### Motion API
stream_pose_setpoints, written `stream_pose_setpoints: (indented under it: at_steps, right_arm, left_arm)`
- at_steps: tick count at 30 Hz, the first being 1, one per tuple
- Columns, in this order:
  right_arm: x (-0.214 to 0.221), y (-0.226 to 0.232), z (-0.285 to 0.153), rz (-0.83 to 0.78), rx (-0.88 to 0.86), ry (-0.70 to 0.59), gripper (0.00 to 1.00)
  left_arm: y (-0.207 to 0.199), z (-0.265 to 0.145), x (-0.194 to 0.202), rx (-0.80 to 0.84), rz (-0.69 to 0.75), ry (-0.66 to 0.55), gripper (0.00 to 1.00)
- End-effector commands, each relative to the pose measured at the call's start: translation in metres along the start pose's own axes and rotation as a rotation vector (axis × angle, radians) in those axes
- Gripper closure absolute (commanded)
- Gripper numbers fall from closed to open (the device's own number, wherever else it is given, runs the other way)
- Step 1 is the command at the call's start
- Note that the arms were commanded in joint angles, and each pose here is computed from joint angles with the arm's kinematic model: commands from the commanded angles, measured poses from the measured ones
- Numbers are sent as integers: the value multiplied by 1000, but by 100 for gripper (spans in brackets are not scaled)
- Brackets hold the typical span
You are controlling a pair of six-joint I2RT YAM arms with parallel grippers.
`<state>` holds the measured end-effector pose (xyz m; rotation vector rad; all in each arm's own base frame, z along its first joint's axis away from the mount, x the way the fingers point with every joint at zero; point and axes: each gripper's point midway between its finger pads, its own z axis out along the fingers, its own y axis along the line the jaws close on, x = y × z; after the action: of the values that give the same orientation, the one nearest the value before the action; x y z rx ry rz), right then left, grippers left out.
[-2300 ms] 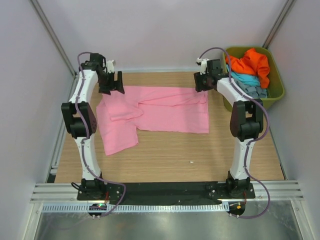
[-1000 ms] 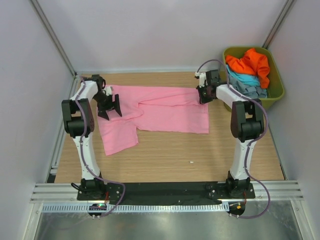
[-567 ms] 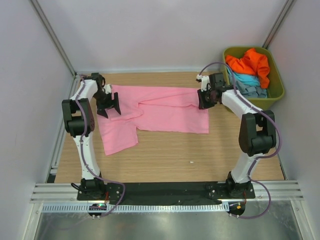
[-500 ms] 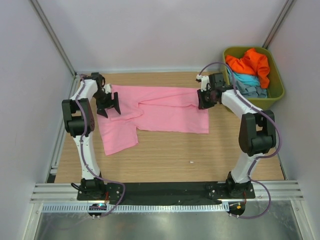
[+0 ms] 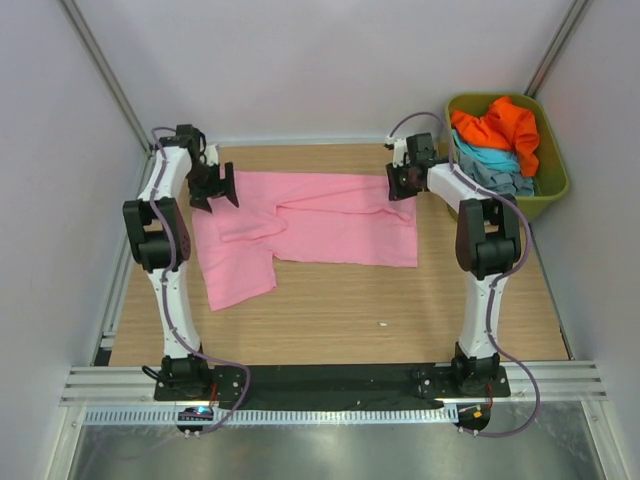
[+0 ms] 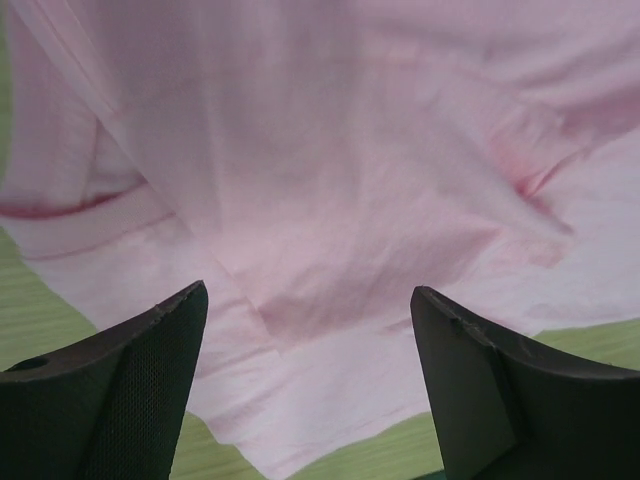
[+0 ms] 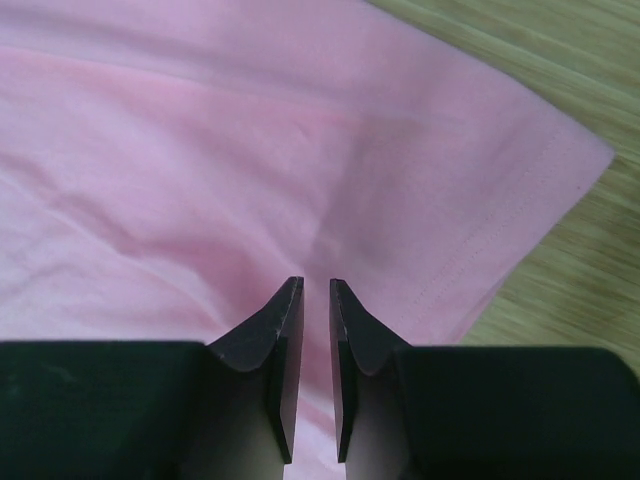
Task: Fold and stack the t-shirts
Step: Fold the tshirt
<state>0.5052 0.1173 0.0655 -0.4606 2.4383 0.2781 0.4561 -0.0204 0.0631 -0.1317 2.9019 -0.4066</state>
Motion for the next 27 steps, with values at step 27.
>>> stream_pose_setpoints:
  at_steps: [27]
  right_arm:
    - [-18, -67, 70, -67, 204, -3, 76]
  left_arm:
    - [28, 62, -82, -176, 154, -153, 9]
